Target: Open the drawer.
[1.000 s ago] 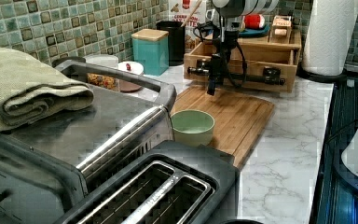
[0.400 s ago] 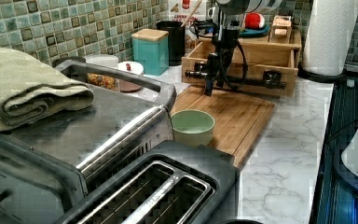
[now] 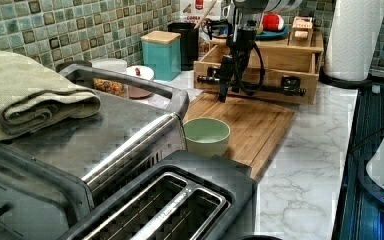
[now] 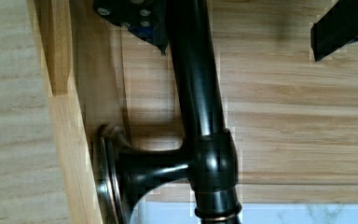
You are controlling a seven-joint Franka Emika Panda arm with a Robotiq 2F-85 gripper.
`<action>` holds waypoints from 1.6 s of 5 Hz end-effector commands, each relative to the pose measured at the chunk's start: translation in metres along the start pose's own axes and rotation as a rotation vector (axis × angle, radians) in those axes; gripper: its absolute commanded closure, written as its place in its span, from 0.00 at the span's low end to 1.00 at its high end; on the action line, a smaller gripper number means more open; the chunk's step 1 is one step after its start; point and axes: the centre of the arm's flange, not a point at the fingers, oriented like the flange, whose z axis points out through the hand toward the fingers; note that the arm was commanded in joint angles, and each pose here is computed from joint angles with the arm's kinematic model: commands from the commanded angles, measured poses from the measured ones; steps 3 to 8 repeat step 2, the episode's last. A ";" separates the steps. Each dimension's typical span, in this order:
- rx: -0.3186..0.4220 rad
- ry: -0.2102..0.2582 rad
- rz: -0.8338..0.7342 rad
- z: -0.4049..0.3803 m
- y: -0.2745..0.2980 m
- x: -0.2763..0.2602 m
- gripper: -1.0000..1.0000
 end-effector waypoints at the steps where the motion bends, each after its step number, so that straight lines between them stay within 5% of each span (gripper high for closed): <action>1: 0.050 -0.051 -0.074 -0.005 -0.081 -0.007 0.00; 8: 0.050 -0.051 -0.074 -0.005 -0.081 -0.007 0.00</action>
